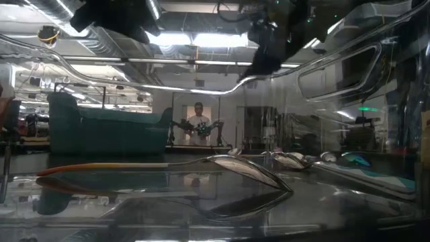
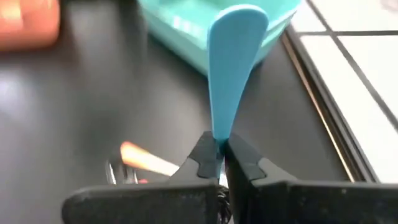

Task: Sort silverware by color (type)
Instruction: Put the blue spoon into the orange bin

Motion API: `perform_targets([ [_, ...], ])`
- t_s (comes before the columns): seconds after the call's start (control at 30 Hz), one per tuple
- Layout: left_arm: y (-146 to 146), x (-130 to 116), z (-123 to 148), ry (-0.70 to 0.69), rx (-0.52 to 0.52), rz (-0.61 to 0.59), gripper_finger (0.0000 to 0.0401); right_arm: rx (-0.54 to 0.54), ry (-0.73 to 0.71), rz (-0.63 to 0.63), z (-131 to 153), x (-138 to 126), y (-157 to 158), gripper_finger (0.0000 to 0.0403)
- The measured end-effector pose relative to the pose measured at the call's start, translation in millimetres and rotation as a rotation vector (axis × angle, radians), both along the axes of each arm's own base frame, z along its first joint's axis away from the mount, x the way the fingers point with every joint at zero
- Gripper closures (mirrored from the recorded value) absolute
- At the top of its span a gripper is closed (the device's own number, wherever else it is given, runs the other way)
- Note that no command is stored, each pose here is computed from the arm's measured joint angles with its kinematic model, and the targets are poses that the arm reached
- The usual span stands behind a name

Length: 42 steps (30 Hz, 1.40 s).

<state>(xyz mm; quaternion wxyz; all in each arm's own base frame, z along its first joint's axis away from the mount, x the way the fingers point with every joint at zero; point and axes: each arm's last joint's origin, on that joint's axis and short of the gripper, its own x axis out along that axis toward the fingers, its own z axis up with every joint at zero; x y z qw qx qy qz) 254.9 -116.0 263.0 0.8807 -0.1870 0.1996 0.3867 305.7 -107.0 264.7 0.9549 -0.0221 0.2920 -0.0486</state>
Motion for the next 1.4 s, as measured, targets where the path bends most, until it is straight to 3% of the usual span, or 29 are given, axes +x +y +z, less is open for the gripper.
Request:
perform_targets([
  [0.17, 9.3, 6.2, 2.4, -0.001, 0.073, 0.023, 0.0284, 0.135, -0.153, -0.095, 11.4, 6.4, -1.9, 0.0403],
  [0.4, 25.8, 19.0, 8.0, -0.009, 0.17, 0.06, 0.0284, 0.26, -0.225, -0.166, 15.2, 9.7, -3.1, 0.0403],
  [0.7, 48.5, 38.1, 18.5, -0.01, 0.255, 0.069, 0.0284, 0.462, -0.358, -0.131, 27.0, 14.4, -1.4, 0.0403],
  [0.93, 65.9, 53.5, 29.1, -0.042, 0.258, 0.006, 0.0284, 0.547, -0.428, -0.133, 34.0, 16.0, -1.5, 0.0403],
  [1.4, 101.3, 68.3, 41.0, -0.136, 0.216, -0.056, 0.0284, 0.719, -0.427, -0.194, 33.9, 16.1, -1.1, 0.0403],
])
